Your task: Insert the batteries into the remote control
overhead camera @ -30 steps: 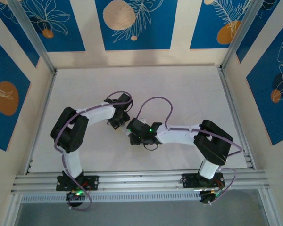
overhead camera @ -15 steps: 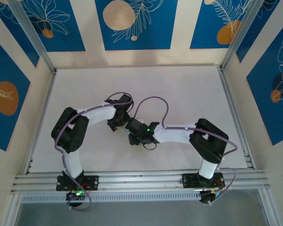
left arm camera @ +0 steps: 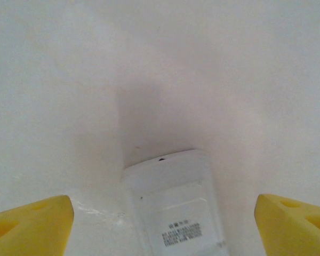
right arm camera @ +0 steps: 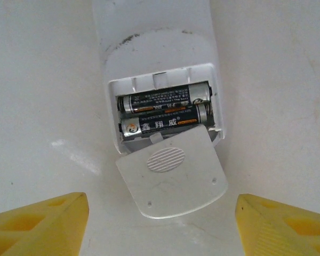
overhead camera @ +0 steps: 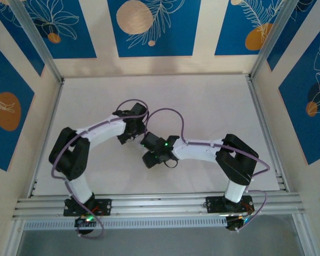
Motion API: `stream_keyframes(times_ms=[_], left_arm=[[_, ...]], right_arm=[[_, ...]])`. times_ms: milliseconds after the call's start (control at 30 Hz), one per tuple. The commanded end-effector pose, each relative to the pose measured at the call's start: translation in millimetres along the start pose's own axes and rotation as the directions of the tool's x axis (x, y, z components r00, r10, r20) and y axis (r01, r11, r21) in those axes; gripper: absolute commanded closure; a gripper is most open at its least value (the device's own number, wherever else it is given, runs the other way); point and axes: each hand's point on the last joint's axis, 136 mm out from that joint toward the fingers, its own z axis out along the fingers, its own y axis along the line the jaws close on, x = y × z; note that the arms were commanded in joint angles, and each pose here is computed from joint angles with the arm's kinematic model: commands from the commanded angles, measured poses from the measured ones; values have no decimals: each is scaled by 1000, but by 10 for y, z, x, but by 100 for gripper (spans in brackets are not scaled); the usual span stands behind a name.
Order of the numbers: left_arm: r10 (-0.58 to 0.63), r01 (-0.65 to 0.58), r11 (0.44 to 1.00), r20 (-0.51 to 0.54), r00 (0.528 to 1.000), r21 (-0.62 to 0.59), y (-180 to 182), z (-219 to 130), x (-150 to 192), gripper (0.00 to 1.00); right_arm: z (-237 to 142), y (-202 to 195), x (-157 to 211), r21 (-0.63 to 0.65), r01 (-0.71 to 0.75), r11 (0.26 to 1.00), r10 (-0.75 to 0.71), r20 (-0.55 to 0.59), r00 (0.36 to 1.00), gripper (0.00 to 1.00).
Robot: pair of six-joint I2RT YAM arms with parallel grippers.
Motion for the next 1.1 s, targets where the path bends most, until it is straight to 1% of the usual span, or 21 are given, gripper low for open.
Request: stream_keyframes(times_ms=[0, 167, 233, 300, 367, 433, 467, 533, 600, 733, 967, 1067], left_arm=[[75, -78, 996, 73, 995, 41, 66, -240, -196, 12], [164, -191, 953, 132, 978, 233, 63, -511, -314, 9], [196, -234, 934, 160, 967, 271, 88, -603, -333, 8], [215, -260, 924, 180, 960, 280, 136, -662, -344, 7], [247, -300, 896, 192, 950, 328, 109, -705, -304, 4], [268, -330, 857, 205, 941, 396, 50, -743, -243, 3], [271, -341, 835, 216, 938, 432, 19, -768, -220, 2], [268, -346, 810, 227, 936, 473, 15, -791, -179, 0], [253, -340, 810, 238, 938, 477, 51, -794, -185, 0], [260, -339, 816, 226, 939, 468, 99, -764, -176, 0], [258, -349, 787, 242, 935, 509, 31, -812, -172, 0], [254, -350, 786, 249, 934, 509, 37, -813, -184, 0]], right_arm=[[-78, -83, 36, 17, 137, 990, -136, -25, 990, 26], [9, -100, 113, -18, 222, 975, -222, -14, 975, 30], [33, -117, 115, -7, 251, 968, -251, 4, 968, 30], [56, -133, 101, 3, 275, 961, -275, 29, 961, 30], [71, -107, 69, -5, 296, 955, -295, 68, 953, 30], [72, -18, 55, -46, 325, 945, -318, 113, 941, 31], [68, 32, 38, -65, 343, 937, -331, 148, 932, 32], [58, 68, 20, -79, 367, 927, -345, 205, 916, 33], [66, 52, 30, -84, 376, 923, -348, 238, 907, 33], [101, 34, 58, -90, 391, 916, -354, 279, 893, 34], [100, 18, 34, -127, 389, 912, -315, 389, 866, 35], [136, 32, 67, -132, 404, 905, -320, 412, 853, 35]])
